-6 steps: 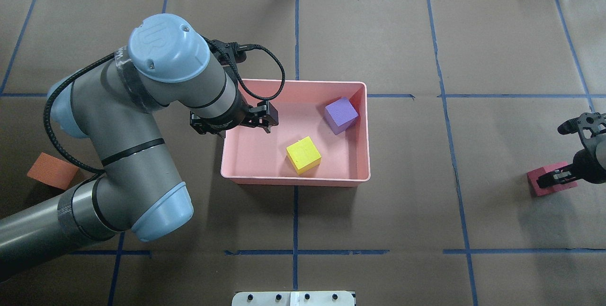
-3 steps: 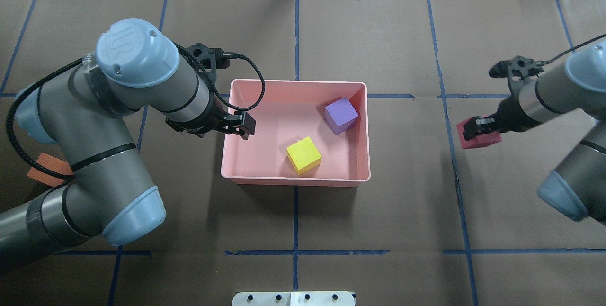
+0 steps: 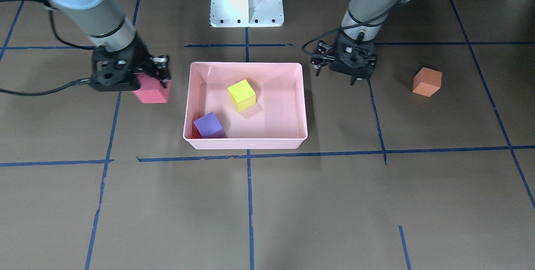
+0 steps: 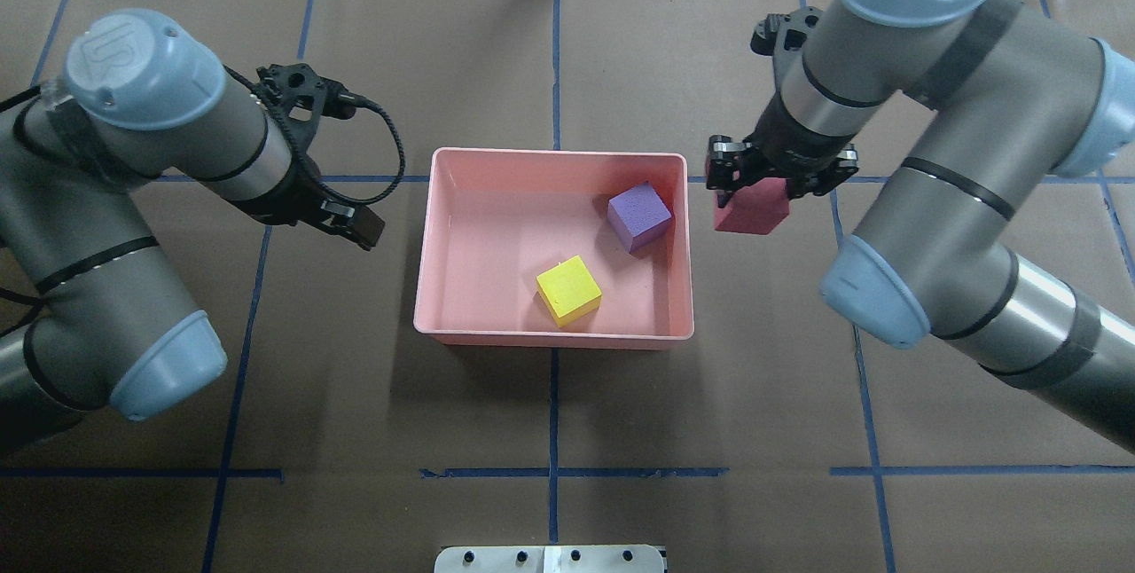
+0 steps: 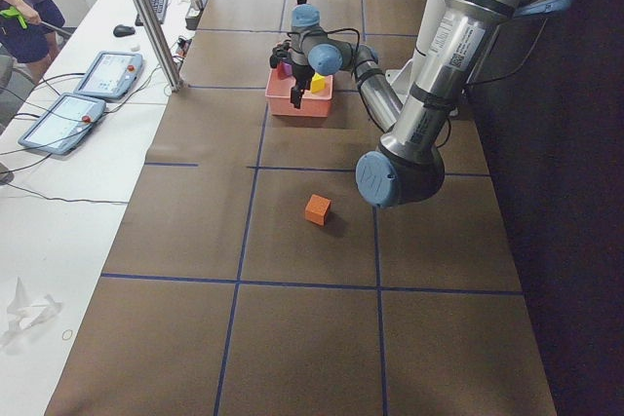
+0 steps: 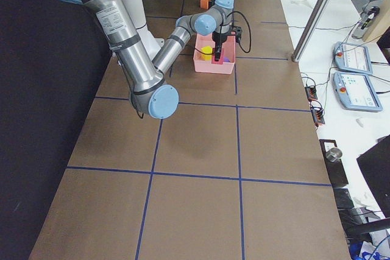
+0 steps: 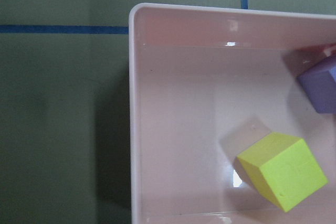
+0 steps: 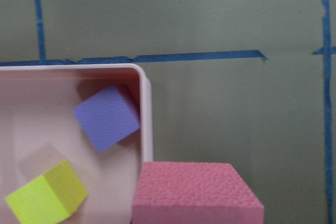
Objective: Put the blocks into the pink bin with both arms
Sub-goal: 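Carry the red cube into the bin while the left gripper reaches the orange cube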
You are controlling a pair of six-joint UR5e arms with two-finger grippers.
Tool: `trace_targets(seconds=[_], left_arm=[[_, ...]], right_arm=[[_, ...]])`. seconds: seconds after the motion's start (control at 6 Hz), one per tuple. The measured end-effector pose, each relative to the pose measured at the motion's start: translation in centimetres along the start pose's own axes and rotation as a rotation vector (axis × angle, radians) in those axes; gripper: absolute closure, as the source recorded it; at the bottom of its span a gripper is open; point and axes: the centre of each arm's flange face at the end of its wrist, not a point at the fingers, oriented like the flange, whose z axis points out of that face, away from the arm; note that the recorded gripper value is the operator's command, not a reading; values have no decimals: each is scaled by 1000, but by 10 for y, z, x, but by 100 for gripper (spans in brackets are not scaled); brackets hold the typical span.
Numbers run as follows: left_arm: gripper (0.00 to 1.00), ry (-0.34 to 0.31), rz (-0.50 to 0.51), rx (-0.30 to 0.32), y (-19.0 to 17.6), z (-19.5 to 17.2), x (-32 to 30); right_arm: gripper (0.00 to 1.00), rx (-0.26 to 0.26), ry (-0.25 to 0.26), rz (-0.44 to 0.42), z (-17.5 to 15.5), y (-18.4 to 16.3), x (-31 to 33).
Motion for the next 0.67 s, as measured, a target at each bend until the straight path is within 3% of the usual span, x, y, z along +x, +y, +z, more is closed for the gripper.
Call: trace_targets(seconds=[0.17,0.33,0.67], left_arm=[[0,-6,46,4,14,5,-39],[0,-6,74,12,38,13,-74],[0,3,87,3,116,26,-151]], right_arm=[[37,-6,-4,45,0,1,-49],[1,-8,3,79,8,0,-94],[0,36,10,91,29,6,-142]])
